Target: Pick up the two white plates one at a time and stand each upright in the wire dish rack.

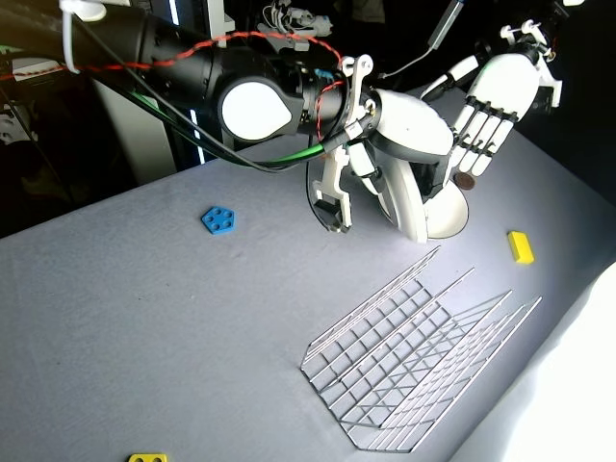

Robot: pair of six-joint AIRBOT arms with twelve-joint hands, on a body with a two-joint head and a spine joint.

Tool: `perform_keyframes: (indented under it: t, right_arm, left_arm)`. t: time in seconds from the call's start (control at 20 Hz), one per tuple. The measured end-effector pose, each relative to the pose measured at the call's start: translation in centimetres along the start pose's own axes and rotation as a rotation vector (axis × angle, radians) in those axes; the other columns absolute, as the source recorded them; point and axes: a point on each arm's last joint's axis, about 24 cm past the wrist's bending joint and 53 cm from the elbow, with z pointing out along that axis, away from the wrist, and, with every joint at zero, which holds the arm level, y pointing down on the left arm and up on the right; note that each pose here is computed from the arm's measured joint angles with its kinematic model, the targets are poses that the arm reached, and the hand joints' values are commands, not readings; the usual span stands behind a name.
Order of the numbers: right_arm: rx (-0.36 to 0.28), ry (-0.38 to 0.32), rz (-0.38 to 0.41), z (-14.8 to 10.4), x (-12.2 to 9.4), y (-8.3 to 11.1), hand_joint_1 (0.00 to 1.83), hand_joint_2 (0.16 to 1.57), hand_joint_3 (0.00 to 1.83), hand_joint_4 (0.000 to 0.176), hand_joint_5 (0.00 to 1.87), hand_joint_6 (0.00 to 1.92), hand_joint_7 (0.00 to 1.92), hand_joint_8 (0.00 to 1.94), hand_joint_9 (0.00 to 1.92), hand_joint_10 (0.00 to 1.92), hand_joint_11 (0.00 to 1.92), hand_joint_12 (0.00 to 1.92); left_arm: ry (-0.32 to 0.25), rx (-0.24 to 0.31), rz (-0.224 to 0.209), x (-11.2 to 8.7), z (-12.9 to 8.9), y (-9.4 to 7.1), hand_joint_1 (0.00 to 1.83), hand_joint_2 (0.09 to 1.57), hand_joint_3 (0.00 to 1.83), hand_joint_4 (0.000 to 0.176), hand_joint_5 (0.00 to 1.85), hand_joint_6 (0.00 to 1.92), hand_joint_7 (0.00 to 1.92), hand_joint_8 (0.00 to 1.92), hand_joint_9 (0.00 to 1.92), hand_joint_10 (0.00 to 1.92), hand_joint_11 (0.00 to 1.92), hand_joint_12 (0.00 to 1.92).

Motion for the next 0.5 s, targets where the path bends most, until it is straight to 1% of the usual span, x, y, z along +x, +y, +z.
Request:
perform_keyframes:
  t: [0.05, 0.1, 0.2, 0.3, 0.4, 0.5]
  right_arm:
    - [0.005, -0.009, 0.047, -0.1, -0.7, -0.1, 1.41, 1.0, 0.0, 0.0, 1.14, 0.64, 1.24, 0.49, 1.23, 0.69, 1.06, 0.67]
    - [0.009, -0.015, 0.08, -0.3, -1.2, -0.2, 1.41, 1.01, 0.0, 0.0, 1.14, 0.64, 1.22, 0.52, 1.23, 0.71, 1.05, 0.67]
    - [0.018, -0.021, 0.132, -0.4, -1.8, -0.3, 1.41, 1.0, 0.0, 0.0, 1.15, 0.62, 1.24, 0.49, 1.22, 0.71, 1.05, 0.67]
    - [0.016, -0.027, 0.14, -0.4, -2.4, -0.1, 1.41, 1.0, 0.0, 0.0, 1.15, 0.63, 1.25, 0.47, 1.21, 0.72, 1.04, 0.66]
    - [0.013, -0.034, 0.168, -0.4, -2.9, 0.1, 1.41, 1.0, 0.0, 0.0, 1.15, 0.62, 1.24, 0.49, 1.23, 0.7, 1.05, 0.67]
    - [0.007, -0.043, 0.22, -0.3, -3.6, 0.5, 1.4, 1.01, 0.0, 0.0, 1.12, 0.67, 1.22, 0.54, 1.21, 0.72, 1.05, 0.66]
  left_arm:
    - [-0.001, -0.005, 0.006, 0.0, 0.0, 0.1, 0.0, 1.07, 0.01, 0.0, 0.0, 0.0, 0.0, 0.0, 0.0, 0.0, 0.0, 0.0]
    - [-0.003, -0.01, 0.006, 0.0, 0.0, 0.2, 0.0, 1.07, 0.01, 0.0, 0.0, 0.0, 0.0, 0.0, 0.0, 0.0, 0.0, 0.0]
    - [-0.002, -0.017, 0.007, 0.0, 0.0, 0.4, 0.0, 1.07, 0.01, 0.0, 0.0, 0.0, 0.0, 0.0, 0.0, 0.0, 0.0, 0.0]
    - [-0.003, -0.019, 0.006, 0.0, 0.0, 0.4, 0.0, 1.08, 0.01, 0.0, 0.0, 0.0, 0.0, 0.0, 0.0, 0.0, 0.0, 0.0]
    - [-0.003, -0.025, 0.006, 0.0, 0.0, 0.6, 0.0, 1.08, 0.01, 0.0, 0.0, 0.0, 0.0, 0.0, 0.0, 0.0, 0.0, 0.0]
    - [-0.004, -0.034, 0.006, -0.1, 0.0, 0.8, 0.0, 1.07, 0.01, 0.0, 0.0, 0.0, 0.0, 0.0, 0.0, 0.0, 0.0, 0.0]
